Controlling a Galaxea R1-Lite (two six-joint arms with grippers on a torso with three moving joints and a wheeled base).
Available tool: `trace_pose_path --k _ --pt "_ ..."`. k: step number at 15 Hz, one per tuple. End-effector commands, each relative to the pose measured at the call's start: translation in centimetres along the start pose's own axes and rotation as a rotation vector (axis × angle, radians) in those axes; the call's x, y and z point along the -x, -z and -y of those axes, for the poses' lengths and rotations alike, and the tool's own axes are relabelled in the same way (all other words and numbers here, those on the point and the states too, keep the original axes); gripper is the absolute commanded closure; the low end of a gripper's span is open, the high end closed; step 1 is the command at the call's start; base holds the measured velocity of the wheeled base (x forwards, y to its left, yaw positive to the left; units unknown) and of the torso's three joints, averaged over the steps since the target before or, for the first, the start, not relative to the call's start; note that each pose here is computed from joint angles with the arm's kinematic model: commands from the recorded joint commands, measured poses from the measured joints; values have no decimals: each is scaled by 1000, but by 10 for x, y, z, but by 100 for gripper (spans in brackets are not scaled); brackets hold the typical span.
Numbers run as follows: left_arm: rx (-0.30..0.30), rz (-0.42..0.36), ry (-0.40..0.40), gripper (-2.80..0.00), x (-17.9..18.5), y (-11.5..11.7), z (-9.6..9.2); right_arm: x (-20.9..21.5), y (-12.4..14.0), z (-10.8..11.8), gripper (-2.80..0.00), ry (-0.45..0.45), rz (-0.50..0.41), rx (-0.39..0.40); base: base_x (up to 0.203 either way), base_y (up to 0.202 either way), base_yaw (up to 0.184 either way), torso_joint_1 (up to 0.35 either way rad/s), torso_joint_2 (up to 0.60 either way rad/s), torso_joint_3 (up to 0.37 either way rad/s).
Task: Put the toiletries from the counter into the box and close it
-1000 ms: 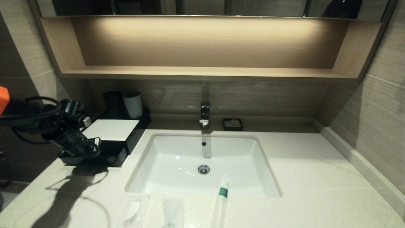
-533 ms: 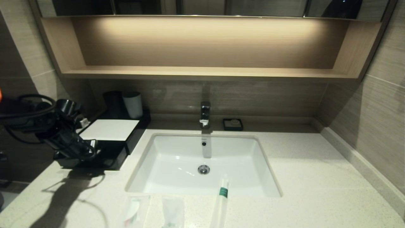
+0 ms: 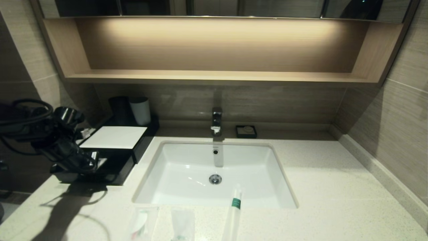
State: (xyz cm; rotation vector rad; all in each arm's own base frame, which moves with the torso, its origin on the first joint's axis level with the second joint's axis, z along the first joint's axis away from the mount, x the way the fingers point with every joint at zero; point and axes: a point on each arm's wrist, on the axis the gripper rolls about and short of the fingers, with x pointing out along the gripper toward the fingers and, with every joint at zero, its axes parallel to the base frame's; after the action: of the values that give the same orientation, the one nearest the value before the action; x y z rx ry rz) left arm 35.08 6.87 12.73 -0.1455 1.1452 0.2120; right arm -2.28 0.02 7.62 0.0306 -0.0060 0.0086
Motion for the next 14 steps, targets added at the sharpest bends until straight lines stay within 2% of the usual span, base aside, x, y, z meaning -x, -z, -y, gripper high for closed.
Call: trace_pose_path --k 1,14 --pt "8 -10 -3 0 2 5 -3 0 0 0 0 -1 -1 0 0 0 0 0 0 0" --pt "9 -28 -3 0 15 23 -5 0 0 0 0 -1 0 0 0 0 0 0 0 0"
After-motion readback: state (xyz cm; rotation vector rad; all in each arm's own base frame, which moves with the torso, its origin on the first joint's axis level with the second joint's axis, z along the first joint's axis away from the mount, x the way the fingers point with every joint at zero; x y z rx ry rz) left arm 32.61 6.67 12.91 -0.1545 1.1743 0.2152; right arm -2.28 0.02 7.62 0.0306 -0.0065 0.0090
